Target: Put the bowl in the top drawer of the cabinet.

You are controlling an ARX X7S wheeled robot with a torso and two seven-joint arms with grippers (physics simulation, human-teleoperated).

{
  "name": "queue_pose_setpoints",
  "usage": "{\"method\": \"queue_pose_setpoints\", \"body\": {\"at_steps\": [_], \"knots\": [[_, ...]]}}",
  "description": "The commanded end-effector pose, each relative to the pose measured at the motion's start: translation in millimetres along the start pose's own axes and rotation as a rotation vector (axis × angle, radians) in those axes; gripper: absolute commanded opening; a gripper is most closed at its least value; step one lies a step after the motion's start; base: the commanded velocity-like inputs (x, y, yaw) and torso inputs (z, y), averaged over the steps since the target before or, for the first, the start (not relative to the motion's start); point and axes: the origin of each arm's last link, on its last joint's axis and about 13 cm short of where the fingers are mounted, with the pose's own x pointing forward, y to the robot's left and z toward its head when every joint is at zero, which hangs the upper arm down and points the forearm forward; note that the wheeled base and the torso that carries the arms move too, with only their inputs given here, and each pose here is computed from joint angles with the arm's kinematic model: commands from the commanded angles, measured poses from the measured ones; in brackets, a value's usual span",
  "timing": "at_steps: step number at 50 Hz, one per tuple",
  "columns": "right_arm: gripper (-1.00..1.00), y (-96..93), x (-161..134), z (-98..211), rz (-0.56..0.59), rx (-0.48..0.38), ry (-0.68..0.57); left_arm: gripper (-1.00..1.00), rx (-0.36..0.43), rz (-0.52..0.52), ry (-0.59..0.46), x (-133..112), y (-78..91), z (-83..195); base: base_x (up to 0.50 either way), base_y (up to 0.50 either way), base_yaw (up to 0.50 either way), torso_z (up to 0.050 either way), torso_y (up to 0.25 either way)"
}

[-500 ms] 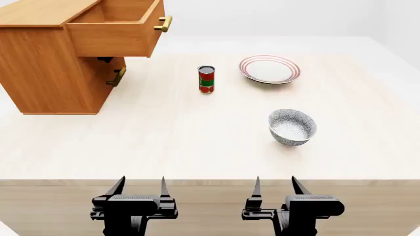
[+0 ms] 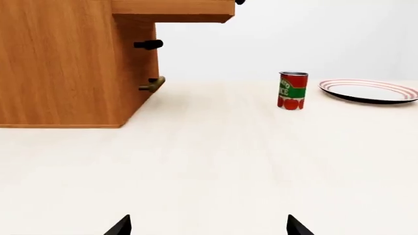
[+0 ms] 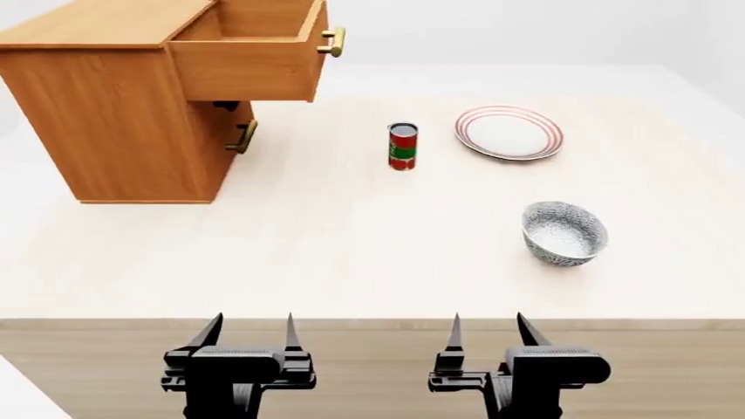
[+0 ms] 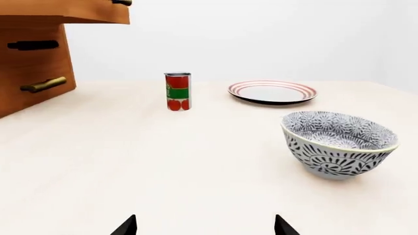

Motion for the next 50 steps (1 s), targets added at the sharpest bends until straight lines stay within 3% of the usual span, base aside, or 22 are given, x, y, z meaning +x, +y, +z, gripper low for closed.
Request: {"method": "queue_pose_setpoints", "body": {"at_steps": [1,35,50], "knots": [[1.00,0.2,-0.5,0.3,0.002,-0.002,-0.001,1.00,-0.002,0.000,0.002,-0.1,0.4,0.2,0.00,0.41,0.00,0.000,0.000],[1.00,1.1,1.3,0.7,0.005,-0.006,0.002,1.00,-0.007,-0.001,0.012,0.4,0.8,0.6,0.00,0.41,0.00,0.000,0.000],[1.00,-3.6,0.2,8.9,-0.030,-0.011,0.004,1.00,-0.017,0.011,0.003,1.5,3.2,10.1,0.00,0.03,0.00,0.000,0.000]]}}
